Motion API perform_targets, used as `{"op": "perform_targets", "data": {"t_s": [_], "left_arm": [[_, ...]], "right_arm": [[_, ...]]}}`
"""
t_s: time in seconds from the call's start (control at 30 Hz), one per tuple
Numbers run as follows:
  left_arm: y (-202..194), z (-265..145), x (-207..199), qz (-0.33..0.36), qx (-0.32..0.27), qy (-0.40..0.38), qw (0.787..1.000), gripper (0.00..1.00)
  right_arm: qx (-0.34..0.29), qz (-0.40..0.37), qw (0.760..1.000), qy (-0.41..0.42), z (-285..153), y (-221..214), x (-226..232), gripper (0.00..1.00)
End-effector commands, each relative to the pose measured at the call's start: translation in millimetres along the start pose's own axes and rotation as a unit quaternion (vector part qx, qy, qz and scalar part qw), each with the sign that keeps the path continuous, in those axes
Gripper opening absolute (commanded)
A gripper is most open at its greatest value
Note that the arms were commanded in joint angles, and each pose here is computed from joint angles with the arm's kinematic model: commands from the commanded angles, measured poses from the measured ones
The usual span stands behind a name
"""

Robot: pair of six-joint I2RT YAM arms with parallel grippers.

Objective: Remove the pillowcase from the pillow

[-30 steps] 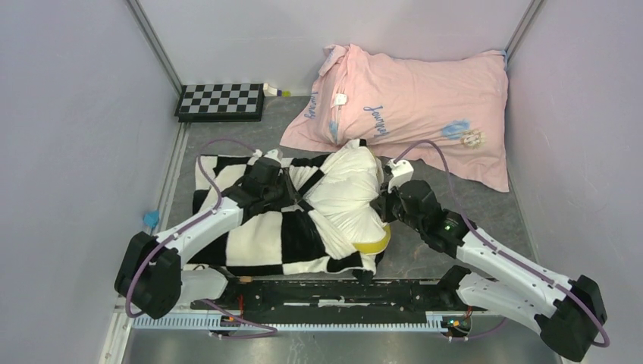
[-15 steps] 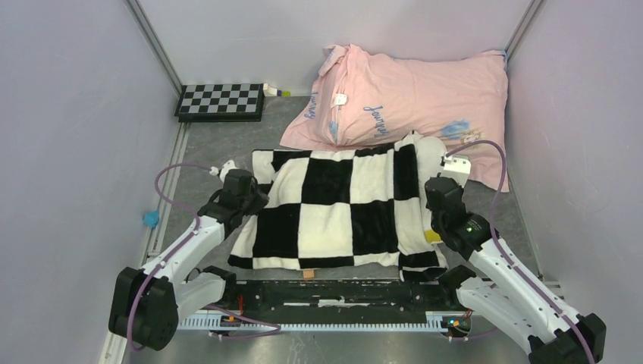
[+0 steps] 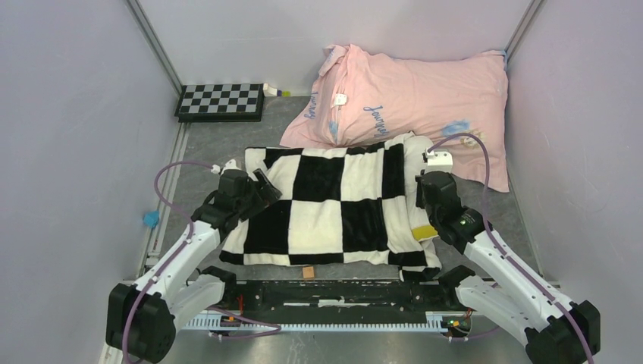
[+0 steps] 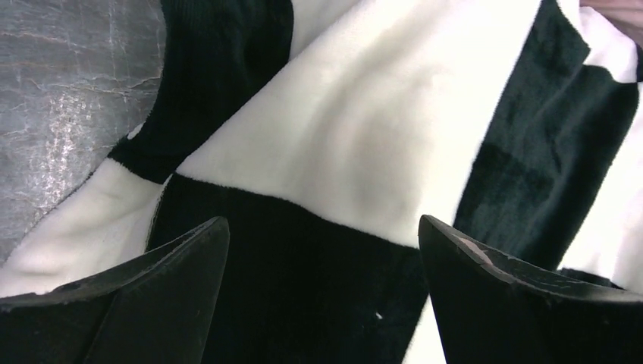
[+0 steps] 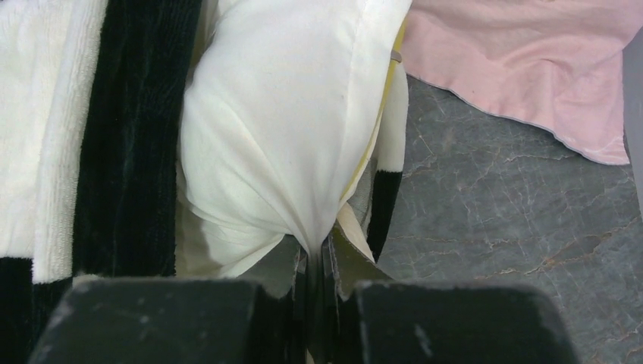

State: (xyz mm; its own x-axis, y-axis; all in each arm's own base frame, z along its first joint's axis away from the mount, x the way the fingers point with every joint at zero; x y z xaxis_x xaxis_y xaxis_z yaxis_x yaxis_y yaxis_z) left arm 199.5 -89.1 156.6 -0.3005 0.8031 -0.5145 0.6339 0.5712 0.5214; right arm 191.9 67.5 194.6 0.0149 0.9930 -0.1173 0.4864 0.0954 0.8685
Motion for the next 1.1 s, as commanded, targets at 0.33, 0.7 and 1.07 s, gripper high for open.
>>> {"op": "perform_targets", "data": {"t_s": [0.33, 0.7, 1.07], "left_arm": [[-10, 9, 64, -0.257, 0.001, 0.027, 0.966, 1.0], [-6, 6, 79, -0.279, -0.027, 0.067, 0.957, 1.0], [-13, 33, 60, -0.273, 0.025, -0.032, 0.961, 0.83]], "right_arm": [[-0.062, 0.031, 0.997, 0.037, -3, 34, 9, 0.0], [-0.064, 0.03, 0.996, 0.048, -2, 33, 11, 0.0], [-0.063, 0.032, 0.995, 0.063, 0, 32, 15, 0.0]]}}
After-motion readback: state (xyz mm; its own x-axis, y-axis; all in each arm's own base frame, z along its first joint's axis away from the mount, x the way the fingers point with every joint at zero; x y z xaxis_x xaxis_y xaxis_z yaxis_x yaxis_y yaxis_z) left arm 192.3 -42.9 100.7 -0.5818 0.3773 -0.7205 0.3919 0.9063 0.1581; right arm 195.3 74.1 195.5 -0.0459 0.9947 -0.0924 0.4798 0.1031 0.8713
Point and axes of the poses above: each gripper's point midway between its finger pads, its own z axis out along the fingers, its own x axis along the line the jaws close on, y = z × x, the point moved 9 cm from there along -z, back along the fingers, and after that the axes turned 3 degrees about -z, right-handed, at the moved point
